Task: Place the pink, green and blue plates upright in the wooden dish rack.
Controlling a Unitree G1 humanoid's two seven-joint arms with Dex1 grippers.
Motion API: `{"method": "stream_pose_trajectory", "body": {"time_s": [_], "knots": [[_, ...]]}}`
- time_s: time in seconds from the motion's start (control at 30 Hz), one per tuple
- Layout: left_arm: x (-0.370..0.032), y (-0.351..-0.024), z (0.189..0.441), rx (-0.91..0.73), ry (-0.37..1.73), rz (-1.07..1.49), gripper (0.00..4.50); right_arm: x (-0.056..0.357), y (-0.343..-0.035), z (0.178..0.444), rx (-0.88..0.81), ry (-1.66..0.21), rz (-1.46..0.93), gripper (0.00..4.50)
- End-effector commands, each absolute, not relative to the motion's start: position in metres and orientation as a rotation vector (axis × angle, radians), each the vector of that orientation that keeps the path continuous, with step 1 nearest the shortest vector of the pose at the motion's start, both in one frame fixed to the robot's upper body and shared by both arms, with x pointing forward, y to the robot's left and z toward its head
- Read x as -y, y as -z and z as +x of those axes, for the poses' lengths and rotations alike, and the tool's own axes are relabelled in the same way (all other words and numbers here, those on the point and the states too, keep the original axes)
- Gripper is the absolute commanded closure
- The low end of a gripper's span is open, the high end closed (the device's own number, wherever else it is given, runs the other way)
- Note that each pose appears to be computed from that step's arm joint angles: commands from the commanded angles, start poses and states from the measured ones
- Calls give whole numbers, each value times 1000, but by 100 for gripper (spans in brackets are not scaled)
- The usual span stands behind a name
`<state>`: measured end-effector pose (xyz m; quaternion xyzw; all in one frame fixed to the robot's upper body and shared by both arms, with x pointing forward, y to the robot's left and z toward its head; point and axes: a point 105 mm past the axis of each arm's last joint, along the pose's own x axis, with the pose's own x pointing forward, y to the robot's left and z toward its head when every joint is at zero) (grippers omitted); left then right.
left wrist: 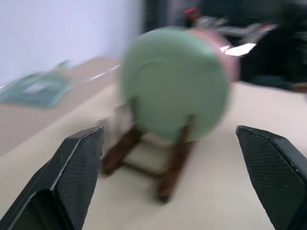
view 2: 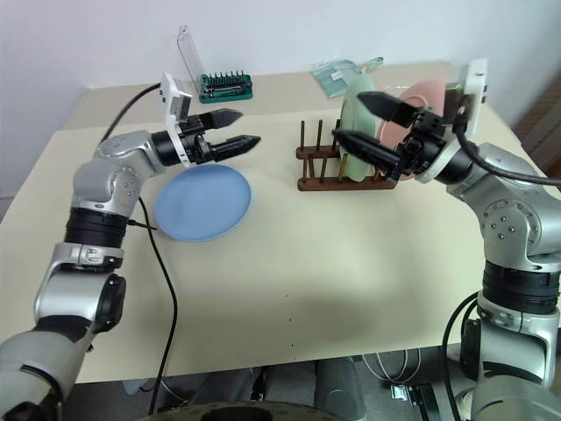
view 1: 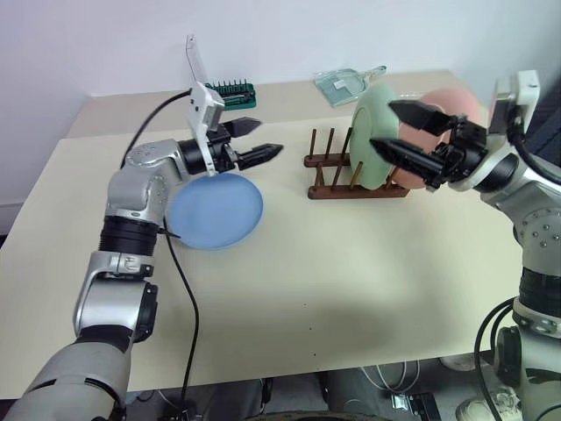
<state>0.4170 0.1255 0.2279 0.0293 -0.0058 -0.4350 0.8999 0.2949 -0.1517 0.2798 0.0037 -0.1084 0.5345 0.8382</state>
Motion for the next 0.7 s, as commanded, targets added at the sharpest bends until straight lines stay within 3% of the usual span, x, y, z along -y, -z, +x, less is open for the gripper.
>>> {"method": "stream_pose_trajectory", "body": {"time_s": [0.03, 0.17, 0.27, 0.5, 0.7], "knots": [[-189, -231, 449, -34, 534, 108, 0, 140, -279, 279, 173, -1241, 71, 7], [-229, -228, 461, -93, 328, 47, 0, 141, -275, 285, 160, -1199, 75, 7], [-253, -206, 461, -267, 172, 34, 0, 140, -276, 286, 186, -1185, 29, 7], [-247, -173, 435, -605, 283, -85, 0, 141, -275, 292, 207, -1155, 15, 7], [-254, -176, 410, -775, 371, -94, 0, 141, -271, 294, 209, -1149, 16, 7]]}}
